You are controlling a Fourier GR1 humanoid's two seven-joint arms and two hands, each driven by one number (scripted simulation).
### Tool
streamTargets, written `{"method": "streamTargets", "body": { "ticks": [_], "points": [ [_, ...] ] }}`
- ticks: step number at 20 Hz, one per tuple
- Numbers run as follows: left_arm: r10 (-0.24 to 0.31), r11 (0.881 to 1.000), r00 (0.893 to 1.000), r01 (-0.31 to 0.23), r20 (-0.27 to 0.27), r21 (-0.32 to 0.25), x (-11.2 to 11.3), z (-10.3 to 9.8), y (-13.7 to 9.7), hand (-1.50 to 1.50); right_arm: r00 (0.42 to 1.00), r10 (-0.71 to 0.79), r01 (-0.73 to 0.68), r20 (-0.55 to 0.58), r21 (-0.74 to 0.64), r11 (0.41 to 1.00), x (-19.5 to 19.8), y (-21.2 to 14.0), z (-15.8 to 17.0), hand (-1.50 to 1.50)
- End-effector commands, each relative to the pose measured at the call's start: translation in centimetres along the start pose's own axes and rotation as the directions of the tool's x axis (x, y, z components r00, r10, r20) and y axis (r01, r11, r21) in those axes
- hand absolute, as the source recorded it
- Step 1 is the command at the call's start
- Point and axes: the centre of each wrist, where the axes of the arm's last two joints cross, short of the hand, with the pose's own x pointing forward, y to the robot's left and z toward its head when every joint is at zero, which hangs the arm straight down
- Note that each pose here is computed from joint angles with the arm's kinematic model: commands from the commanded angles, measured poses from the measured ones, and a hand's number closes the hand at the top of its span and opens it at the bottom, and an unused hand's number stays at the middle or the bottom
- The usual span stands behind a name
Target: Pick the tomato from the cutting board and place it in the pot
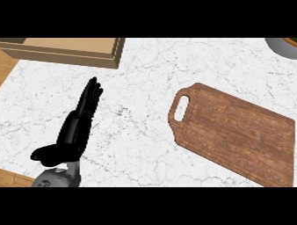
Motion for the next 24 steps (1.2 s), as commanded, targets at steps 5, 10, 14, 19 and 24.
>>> {"method": "streamTargets", "body": {
  "ticks": [5,10,14,19,24],
  "points": [
    [-0.011,1.0,1.0,0.011,-0.018,0.005,-0.4,-0.3,0.0,0.0,0.944,0.106,-0.13,-0.314,-0.057,0.99,2.9,-1.7,-0.5,1.5],
    [-0.014,0.999,1.0,0.015,-0.02,0.034,-0.1,-0.6,0.2,0.0,0.936,0.12,-0.154,-0.33,-0.079,0.985,3.4,-1.4,0.3,1.5],
    [-0.019,0.998,0.998,0.022,-0.053,0.066,-0.8,-0.1,0.9,0.0,0.924,0.167,-0.196,-0.345,-0.05,0.979,3.5,-0.7,0.8,1.5],
    [-0.005,0.996,0.998,0.011,-0.064,0.093,-1.4,0.6,1.9,0.0,0.923,0.138,-0.148,-0.358,0.0,0.989,3.5,0.2,2.3,1.5],
    [-0.014,0.989,0.995,0.028,-0.099,0.144,-2.1,1.2,2.5,0.0,0.916,0.146,-0.108,-0.374,0.122,0.987,2.4,3.1,4.5,1.5]
  ]
}}
